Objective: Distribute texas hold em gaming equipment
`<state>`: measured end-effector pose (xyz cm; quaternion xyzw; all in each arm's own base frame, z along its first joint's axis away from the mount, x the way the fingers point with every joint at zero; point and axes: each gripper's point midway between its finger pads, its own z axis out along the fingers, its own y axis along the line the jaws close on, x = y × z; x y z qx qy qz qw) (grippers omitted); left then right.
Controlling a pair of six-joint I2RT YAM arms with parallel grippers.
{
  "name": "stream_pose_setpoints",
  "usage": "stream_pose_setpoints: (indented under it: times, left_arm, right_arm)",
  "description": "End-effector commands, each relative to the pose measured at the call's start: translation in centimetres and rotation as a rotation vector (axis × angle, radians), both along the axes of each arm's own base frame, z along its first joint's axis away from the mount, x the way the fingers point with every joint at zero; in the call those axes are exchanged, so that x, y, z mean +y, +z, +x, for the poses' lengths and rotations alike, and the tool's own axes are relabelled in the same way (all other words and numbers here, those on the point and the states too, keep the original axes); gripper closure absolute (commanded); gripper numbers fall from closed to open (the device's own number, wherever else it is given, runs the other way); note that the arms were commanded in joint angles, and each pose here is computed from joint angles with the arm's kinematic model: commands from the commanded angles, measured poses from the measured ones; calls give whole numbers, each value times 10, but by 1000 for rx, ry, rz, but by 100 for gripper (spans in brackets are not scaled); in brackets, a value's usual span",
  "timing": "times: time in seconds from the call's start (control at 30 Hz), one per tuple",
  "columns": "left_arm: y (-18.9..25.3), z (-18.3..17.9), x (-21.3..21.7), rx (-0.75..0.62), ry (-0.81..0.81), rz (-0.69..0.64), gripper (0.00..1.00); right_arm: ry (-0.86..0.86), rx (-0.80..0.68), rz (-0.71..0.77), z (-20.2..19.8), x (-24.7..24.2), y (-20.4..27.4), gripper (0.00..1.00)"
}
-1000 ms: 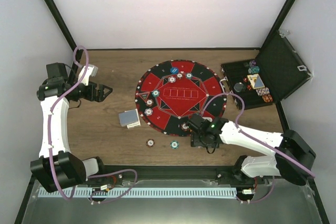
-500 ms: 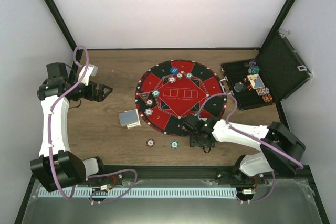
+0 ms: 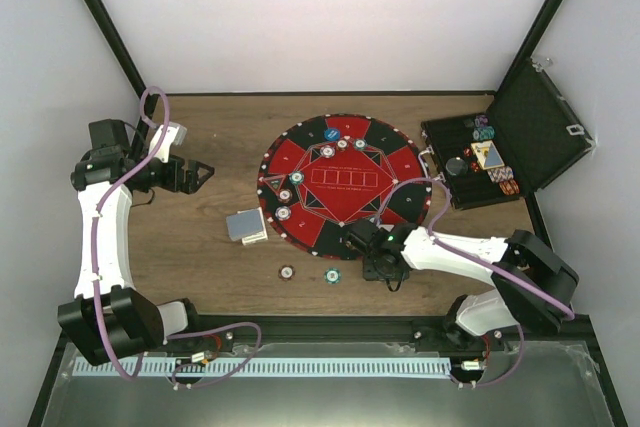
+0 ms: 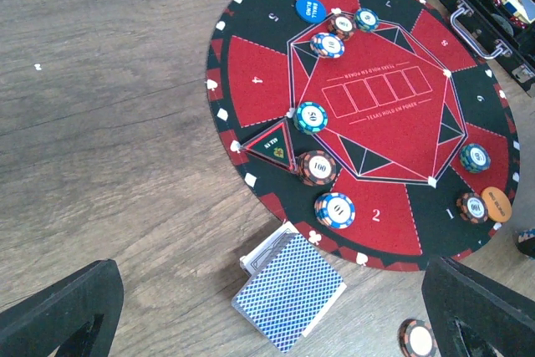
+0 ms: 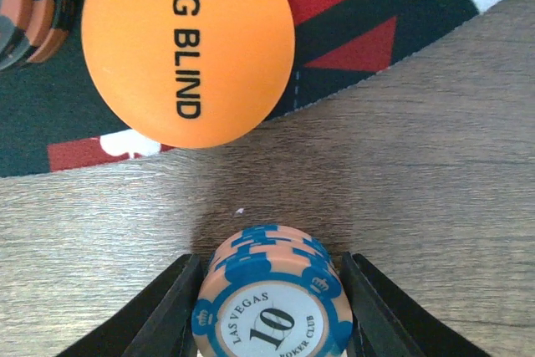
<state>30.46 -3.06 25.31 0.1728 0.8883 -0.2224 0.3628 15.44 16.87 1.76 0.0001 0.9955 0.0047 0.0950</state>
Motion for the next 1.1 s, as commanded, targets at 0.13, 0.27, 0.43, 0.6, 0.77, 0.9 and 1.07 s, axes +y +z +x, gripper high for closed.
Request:
stream_pose_setpoints:
  times: [0.13,0.27,0.43,0.6,0.77,0.9,1.07]
  left_arm:
    - [-2,1,0,-10,-7,-5,0]
    - [-1,1,0,-11,-7,-3,0]
    - [-3,0,-1,-8,-9,-5,0]
    - [-5,-1,-1,-8,-10,-3,0]
    - [-5,-1,-1,-7,-10,-4,0]
    - [-6,0,-1,-6,-11,-4,0]
    - [-5,-1,-1,-6,-12,-7,0]
  right_arm:
    - [11,-18,-13,3,1,7,54]
    - [12,-16,-12,3,1,7,51]
    - [15,-15,-12,3,2,8,50]
    - [17,-23,-8,5,4,12,50]
    - [19,-22,-10,5,4,12,54]
    - [17,-24,-9,5,4,13,60]
    - [19,-29,-5,6,5,18,64]
